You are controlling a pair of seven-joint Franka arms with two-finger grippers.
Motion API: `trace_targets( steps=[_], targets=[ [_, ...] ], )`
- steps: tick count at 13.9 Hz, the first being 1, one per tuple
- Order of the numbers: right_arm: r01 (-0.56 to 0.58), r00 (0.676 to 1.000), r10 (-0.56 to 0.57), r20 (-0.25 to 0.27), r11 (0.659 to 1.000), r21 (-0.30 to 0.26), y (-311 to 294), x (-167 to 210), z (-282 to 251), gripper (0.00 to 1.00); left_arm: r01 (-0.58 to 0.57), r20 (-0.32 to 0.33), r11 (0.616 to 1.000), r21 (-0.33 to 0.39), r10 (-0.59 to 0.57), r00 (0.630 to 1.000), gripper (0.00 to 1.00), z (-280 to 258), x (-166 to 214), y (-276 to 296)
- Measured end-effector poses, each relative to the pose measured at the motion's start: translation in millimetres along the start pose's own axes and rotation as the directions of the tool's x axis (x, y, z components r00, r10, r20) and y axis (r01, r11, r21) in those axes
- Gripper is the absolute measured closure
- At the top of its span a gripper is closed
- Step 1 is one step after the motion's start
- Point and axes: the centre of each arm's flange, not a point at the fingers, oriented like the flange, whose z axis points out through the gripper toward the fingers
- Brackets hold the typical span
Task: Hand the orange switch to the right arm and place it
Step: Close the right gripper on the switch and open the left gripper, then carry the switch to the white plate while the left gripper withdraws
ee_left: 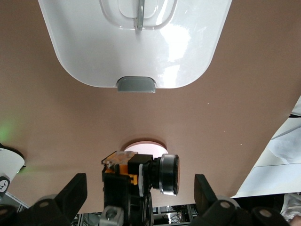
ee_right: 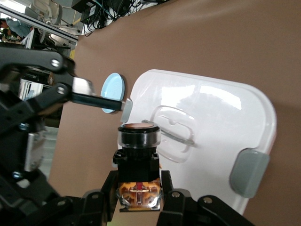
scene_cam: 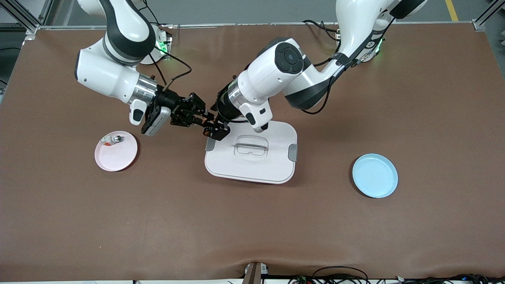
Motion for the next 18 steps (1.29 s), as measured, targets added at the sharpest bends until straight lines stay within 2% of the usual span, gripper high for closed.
trace_targets(
  steps=[3,5,7,9,11,12,14,15,16,18],
  targets=[
    [0.069,0.998,-0.069,0.008,0.997,-0.019,14,2,2,0.59,-0.038,-0.003,0.999,-0.026,0.038,0.999,0.00,-26,6,16],
    [0.148,0.989,-0.146,0.034,0.987,-0.058,24,3,0,0.59,-0.088,-0.034,0.996,-0.028,0.087,0.996,0.00,-54,22,32],
    [0.243,0.967,-0.233,0.099,0.964,-0.109,38,4,-8,0.59,-0.147,-0.070,0.988,-0.037,0.144,0.987,0.00,-90,52,58],
    [0.359,0.922,-0.327,0.206,0.922,-0.146,59,4,-22,0.59,-0.238,-0.116,0.971,-0.021,0.235,0.965,0.00,-127,87,79],
    [0.497,0.846,-0.436,0.306,0.852,-0.162,85,5,-41,0.59,-0.396,-0.192,0.918,0.009,0.390,0.901,0.00,-169,119,95],
    [0.562,0.802,-0.487,0.345,0.811,-0.162,97,6,-50,0.59,-0.468,-0.230,0.882,0.052,0.467,0.854,0.00,-190,136,99],
    [0.687,0.693,-0.576,0.434,0.709,-0.157,118,7,-68,0.59,-0.576,-0.281,0.799,0.175,0.601,0.748,0.00,-229,176,105],
    [0.740,0.632,-0.606,0.483,0.656,-0.145,128,6,-76,0.59,-0.609,-0.291,0.757,0.235,0.653,0.699,0.00,-247,198,108],
    [0.780,0.576,-0.622,0.530,0.612,-0.129,137,5,-83,0.59,-0.623,-0.294,0.728,0.285,0.685,0.666,0.00,-263,221,111],
    [0.840,0.473,-0.626,0.621,0.533,-0.103,155,2,-95,0.59,-0.624,-0.311,0.694,0.358,0.719,0.622,0.00,-294,265,116]
  ],
)
